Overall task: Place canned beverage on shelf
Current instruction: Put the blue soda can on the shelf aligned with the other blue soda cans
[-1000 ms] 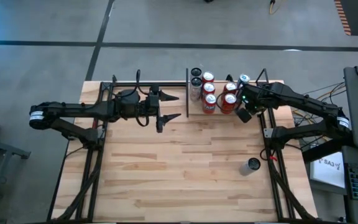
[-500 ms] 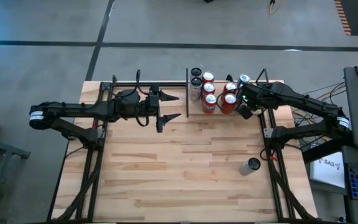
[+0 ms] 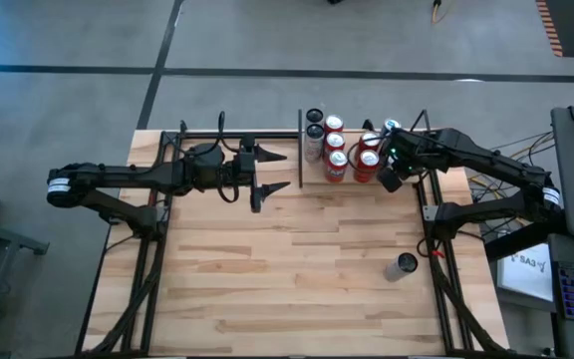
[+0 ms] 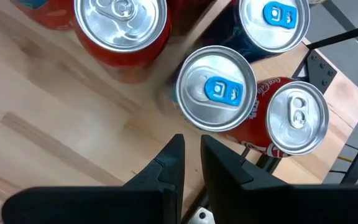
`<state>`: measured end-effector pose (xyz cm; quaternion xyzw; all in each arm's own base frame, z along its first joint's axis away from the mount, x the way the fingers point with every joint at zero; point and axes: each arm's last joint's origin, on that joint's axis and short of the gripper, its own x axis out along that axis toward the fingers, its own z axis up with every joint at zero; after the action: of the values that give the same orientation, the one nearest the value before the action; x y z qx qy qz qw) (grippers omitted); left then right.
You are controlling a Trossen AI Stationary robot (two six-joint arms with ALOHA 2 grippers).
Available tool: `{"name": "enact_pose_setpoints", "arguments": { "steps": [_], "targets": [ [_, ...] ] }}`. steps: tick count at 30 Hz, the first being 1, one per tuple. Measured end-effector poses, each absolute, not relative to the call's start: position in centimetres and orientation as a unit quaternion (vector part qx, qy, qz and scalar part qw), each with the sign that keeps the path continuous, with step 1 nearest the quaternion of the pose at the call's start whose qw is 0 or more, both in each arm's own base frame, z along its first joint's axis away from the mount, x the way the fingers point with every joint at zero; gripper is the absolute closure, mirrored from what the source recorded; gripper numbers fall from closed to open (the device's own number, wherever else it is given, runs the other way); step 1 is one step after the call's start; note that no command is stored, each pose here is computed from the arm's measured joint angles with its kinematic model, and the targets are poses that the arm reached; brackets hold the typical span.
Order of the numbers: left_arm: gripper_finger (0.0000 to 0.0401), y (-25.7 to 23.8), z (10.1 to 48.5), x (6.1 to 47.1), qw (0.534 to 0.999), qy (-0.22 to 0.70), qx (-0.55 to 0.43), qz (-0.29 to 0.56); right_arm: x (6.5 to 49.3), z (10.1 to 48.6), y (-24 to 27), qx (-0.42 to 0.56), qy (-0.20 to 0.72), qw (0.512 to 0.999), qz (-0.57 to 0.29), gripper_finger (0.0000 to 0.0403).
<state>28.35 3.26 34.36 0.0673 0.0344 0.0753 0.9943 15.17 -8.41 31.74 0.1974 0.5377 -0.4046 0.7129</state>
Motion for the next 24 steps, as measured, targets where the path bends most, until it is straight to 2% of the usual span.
{"name": "enact_pose_setpoints", "arguments": {
  "steps": [16,24],
  "targets": [
    [0.0109,3.3,34.0,28.3,0.994,0.052,0.067,0.074,15.5,30.4,-8.6,0.2,0.545,0.708,-0.401,0.036],
    [0.0109,3.3,34.0,28.3,0.994,0.054,0.067,0.074,15.3,30.2,-8.8,0.169,0.544,0.698,-0.435,0.036]
  ]
}}
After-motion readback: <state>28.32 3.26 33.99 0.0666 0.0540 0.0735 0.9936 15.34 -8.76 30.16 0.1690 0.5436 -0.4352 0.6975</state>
